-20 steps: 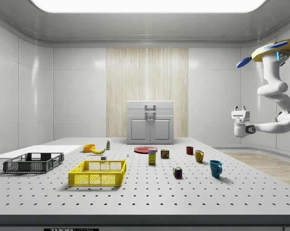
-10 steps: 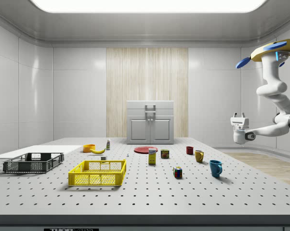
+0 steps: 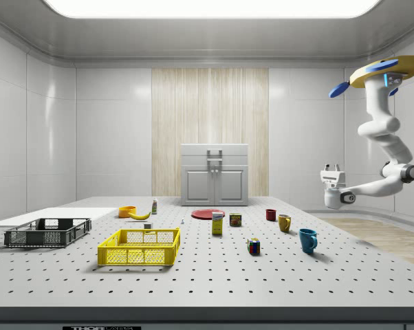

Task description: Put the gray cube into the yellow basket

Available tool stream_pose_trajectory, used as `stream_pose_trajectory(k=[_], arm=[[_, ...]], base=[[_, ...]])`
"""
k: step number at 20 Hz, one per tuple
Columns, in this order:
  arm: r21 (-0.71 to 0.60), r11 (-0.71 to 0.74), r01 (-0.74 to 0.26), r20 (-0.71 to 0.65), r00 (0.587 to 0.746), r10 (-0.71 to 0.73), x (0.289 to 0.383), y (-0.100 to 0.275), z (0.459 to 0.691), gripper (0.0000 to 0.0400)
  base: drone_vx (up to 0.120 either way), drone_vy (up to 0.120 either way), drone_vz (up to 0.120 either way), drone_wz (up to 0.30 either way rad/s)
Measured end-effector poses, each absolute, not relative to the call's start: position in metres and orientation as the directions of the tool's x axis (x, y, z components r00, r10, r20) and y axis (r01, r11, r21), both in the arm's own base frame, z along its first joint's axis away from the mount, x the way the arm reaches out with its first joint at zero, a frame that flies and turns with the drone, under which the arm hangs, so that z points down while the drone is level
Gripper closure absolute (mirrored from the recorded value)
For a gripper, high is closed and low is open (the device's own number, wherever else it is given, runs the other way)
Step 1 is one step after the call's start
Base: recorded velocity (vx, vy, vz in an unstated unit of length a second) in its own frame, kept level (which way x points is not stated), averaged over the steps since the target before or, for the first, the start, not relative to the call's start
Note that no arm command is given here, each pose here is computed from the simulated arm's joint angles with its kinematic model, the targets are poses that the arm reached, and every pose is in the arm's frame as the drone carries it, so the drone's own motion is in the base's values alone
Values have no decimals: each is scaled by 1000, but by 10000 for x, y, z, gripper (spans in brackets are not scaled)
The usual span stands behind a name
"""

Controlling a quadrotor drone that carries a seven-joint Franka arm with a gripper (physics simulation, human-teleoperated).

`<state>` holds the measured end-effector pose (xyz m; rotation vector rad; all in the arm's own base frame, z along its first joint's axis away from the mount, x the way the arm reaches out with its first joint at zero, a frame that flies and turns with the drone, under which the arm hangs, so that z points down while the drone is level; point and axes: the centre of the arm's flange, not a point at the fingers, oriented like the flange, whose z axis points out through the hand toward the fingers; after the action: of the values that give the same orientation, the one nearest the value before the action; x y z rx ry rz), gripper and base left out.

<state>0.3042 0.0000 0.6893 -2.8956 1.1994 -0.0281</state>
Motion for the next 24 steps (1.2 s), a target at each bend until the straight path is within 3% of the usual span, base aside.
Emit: stream_pose_trajectory(k=[24], arm=[[-20,-707,-707,33,706,-707,3026,9,6913,0]], base=[[120,0,0,0]])
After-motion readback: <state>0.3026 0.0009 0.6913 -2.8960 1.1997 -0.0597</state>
